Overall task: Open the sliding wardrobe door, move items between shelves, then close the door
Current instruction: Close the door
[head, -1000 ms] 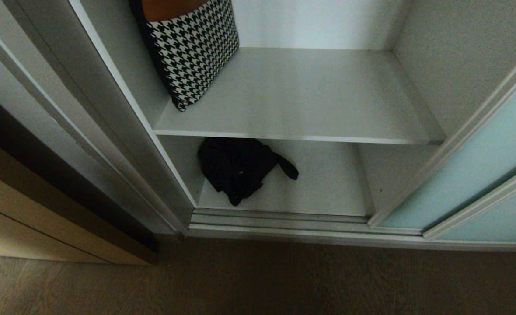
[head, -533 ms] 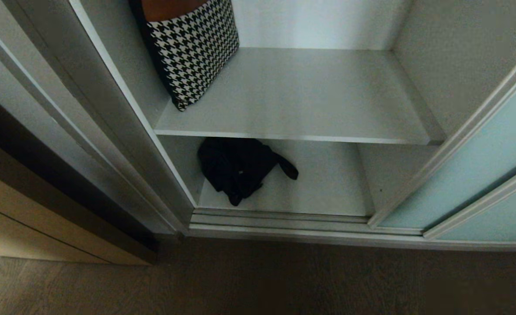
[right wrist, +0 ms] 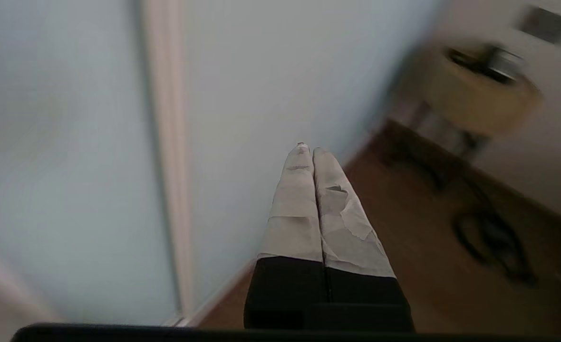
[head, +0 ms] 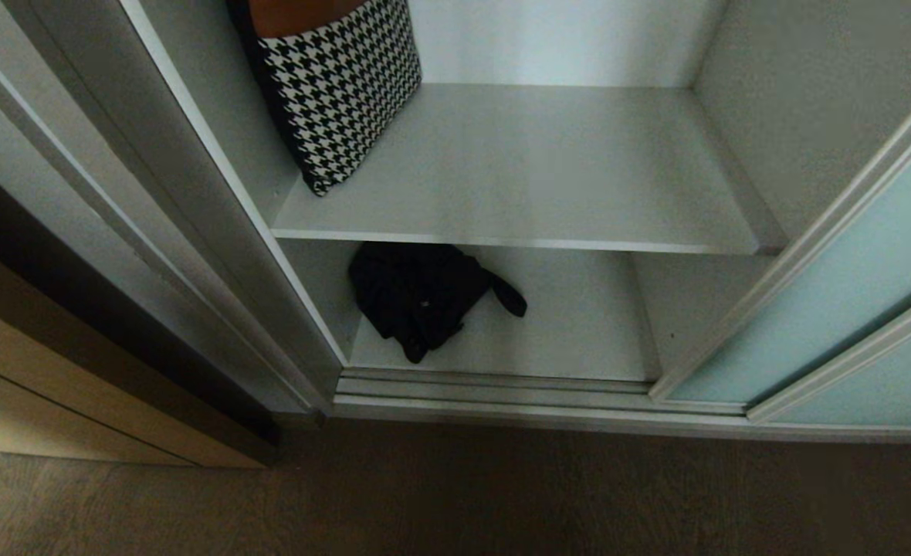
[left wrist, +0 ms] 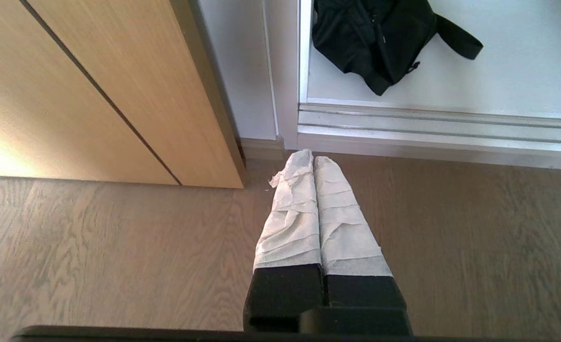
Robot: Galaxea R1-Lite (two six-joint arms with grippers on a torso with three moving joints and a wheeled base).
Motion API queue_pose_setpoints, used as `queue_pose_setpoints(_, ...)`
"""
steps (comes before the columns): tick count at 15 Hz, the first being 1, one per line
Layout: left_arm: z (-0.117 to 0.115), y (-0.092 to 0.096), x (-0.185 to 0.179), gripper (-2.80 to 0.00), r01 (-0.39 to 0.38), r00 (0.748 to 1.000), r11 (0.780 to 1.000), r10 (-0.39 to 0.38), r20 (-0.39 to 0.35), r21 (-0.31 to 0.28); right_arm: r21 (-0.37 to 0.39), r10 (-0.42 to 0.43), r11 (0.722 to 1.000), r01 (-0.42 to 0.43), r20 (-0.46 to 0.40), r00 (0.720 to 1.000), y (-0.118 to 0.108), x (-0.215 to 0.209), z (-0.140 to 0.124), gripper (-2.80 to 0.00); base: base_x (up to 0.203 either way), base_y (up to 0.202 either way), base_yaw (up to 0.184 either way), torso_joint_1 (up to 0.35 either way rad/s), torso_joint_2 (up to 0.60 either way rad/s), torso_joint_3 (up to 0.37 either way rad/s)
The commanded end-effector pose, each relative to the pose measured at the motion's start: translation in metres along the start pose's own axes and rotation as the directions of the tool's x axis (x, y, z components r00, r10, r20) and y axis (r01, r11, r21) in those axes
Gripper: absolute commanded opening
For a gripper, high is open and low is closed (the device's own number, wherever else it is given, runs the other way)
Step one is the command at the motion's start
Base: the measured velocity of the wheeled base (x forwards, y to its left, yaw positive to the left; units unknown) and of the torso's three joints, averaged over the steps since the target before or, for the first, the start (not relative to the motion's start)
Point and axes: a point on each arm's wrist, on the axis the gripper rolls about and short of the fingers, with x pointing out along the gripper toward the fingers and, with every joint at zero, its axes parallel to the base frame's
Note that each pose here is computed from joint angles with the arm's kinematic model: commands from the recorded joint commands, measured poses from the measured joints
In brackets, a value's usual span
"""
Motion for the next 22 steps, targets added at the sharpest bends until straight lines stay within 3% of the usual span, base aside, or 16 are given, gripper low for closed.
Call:
queue_pose_setpoints(1, 0.000, 0.000, 0.000, -2.80, 0.000, 1.000, 1.000, 0.000, -0.002, 0.000, -0.010, -0.122, 0.992, 0.122, -0.034, 0.992, 0.008, 0.022, -0.008, -2.80, 0.000, 0.000, 0.000, 0.000, 0.00, 0.000)
queue_pose_setpoints(4, 0.000, 0.000, 0.000, -2.80, 0.000, 1.000, 1.000, 0.000, -0.002, 0.000, 0.020, -0.287, 0.957, 0.289, -0.077, 0.955, 0.011, 0.064, -0.019, -2.80, 0.000, 0.000, 0.000, 0.000, 0.00, 0.000)
queue_pose_setpoints(7, 0.000, 0.000, 0.000, -2.80, 0.000, 1.000, 1.000, 0.000, -0.002, 0.000, 0.069, -0.388, 0.918, 0.390, -0.034, 0.921, 0.006, 0.097, -0.020, -2.80, 0.000, 0.000, 0.000, 0.000, 0.00, 0.000)
queue_pose_setpoints(8, 0.000, 0.000, 0.000, -2.80, 0.000, 1.000, 1.000, 0.000, -0.002, 0.000, 0.079, -0.411, 0.908, 0.411, -0.014, 0.911, 0.002, 0.107, -0.020, -2.80, 0.000, 0.000, 0.000, 0.000, 0.00, 0.000)
queue_pose_setpoints(10, 0.000, 0.000, 0.000, -2.80, 0.000, 1.000, 1.000, 0.000, -0.002, 0.000, 0.084, -0.400, 0.913, 0.400, -0.013, 0.916, -0.010, 0.126, -0.028, -2.80, 0.000, 0.000, 0.000, 0.000, 0.00, 0.000)
queue_pose_setpoints(13, 0.000, 0.000, 0.000, -2.80, 0.000, 1.000, 1.000, 0.000, -0.002, 0.000, 0.100, -0.197, 0.975, 0.200, -0.042, 0.980, -0.019, 0.149, -0.040, -2.80, 0.000, 0.000, 0.000, 0.000, 0.00, 0.000)
queue_pose_setpoints(15, 0.000, 0.000, 0.000, -2.80, 0.000, 1.000, 1.000, 0.000, -0.002, 0.000, 0.146, -0.034, 0.988, 0.043, -0.068, 0.997, -0.022, 0.157, -0.041, -2.80, 0.000, 0.000, 0.000, 0.000, 0.00, 0.000)
queue_pose_setpoints(17, 0.000, 0.000, 0.000, -2.80, 0.000, 1.000, 1.000, 0.000, -0.002, 0.000, 0.172, 0.138, 0.978, -0.121, -0.086, 0.987, -0.021, 0.158, -0.039, -2.80, 0.000, 0.000, 0.000, 0.000, 0.00, 0.000)
queue_pose_setpoints(19, 0.000, 0.000, 0.000, -2.80, 0.000, 1.000, 1.000, 0.000, -0.002, 0.000, 0.197, 0.285, 0.945, -0.262, -0.094, 0.954, -0.016, 0.153, -0.036, -2.80, 0.000, 0.000, 0.000, 0.000, 0.00, 0.000)
queue_pose_setpoints(22, 0.000, 0.000, 0.000, -2.80, 0.000, 1.000, 1.000, 0.000, -0.002, 0.000, 0.188, 0.410, 0.901, -0.391, -0.079, 0.909, -0.014, 0.156, -0.035, -2.80, 0.000, 0.000, 0.000, 0.000, 0.00, 0.000)
